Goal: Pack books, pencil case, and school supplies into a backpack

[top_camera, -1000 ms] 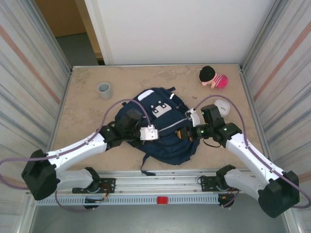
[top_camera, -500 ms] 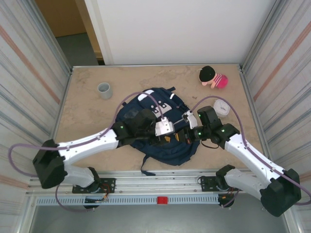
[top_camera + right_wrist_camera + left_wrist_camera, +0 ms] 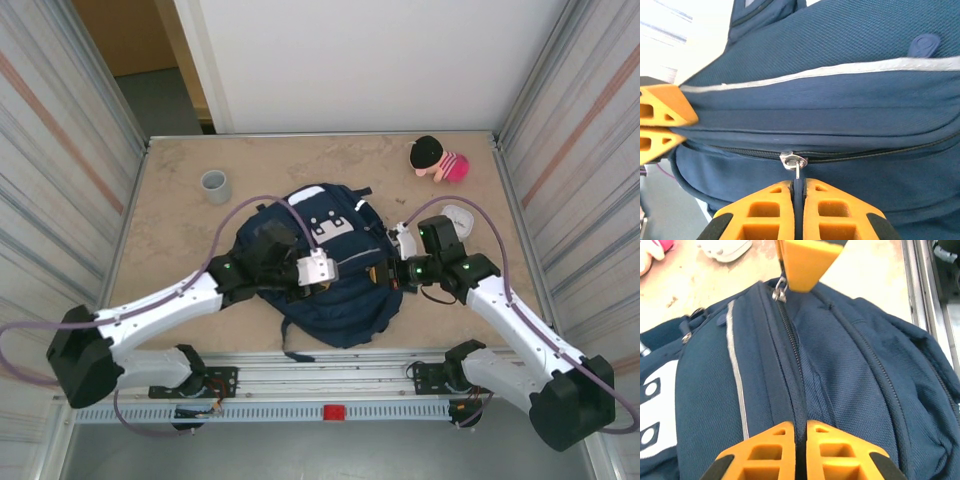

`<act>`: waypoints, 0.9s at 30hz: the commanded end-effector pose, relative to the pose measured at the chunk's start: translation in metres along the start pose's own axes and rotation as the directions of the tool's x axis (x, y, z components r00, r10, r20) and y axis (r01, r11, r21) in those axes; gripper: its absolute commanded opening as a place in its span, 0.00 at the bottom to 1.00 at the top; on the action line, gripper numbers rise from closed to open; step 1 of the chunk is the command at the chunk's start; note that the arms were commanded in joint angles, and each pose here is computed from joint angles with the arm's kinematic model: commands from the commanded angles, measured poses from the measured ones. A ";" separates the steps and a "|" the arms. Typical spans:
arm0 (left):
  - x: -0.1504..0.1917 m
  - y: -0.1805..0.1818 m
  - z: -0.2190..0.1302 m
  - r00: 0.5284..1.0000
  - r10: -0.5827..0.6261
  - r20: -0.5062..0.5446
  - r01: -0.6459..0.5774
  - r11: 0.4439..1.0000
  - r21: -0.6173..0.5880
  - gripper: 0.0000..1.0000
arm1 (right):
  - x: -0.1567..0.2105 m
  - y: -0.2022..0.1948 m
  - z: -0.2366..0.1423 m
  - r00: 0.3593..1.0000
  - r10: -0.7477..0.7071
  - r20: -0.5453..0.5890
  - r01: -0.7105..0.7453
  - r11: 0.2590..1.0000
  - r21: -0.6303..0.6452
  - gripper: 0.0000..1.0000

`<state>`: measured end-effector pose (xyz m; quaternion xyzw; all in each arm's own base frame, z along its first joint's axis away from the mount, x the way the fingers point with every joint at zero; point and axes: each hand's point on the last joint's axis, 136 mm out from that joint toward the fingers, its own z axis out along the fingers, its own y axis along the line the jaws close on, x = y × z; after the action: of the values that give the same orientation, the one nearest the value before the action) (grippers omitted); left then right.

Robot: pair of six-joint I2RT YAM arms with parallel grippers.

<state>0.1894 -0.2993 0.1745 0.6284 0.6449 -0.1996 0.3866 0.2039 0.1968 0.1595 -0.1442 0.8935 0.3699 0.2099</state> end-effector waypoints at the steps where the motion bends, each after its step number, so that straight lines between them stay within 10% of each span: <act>1: 0.065 -0.006 -0.026 0.975 -0.016 -0.222 0.013 1.000 -0.014 0.00 | -0.005 0.012 0.003 0.997 -0.063 0.034 0.064 0.998 -0.025 0.00; 9: 0.064 0.008 -0.061 0.978 -0.078 -0.193 0.048 0.987 -0.155 0.62 | 0.007 0.062 0.030 0.990 -0.137 -0.028 0.131 0.981 -0.142 0.00; 14: 0.007 -0.002 -0.038 0.993 -0.050 -0.103 0.038 0.993 -0.112 0.77 | 0.009 0.069 0.034 0.987 -0.154 -0.045 0.146 0.978 -0.148 0.00; 19: -0.009 -0.001 0.005 0.993 -0.042 -0.114 0.032 0.996 -0.082 0.70 | 0.011 0.068 0.028 0.985 -0.164 -0.042 0.158 0.978 -0.133 0.00; 27: 0.005 0.000 0.039 0.984 -0.013 -0.180 0.007 0.999 -0.033 0.14 | 0.008 0.040 0.017 0.992 -0.122 -0.023 0.121 0.991 -0.048 0.00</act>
<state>0.1895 -0.3198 0.1347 0.6360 0.6914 -0.1356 0.3147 0.1751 0.2435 0.1490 -0.2150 0.8842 0.3717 0.1839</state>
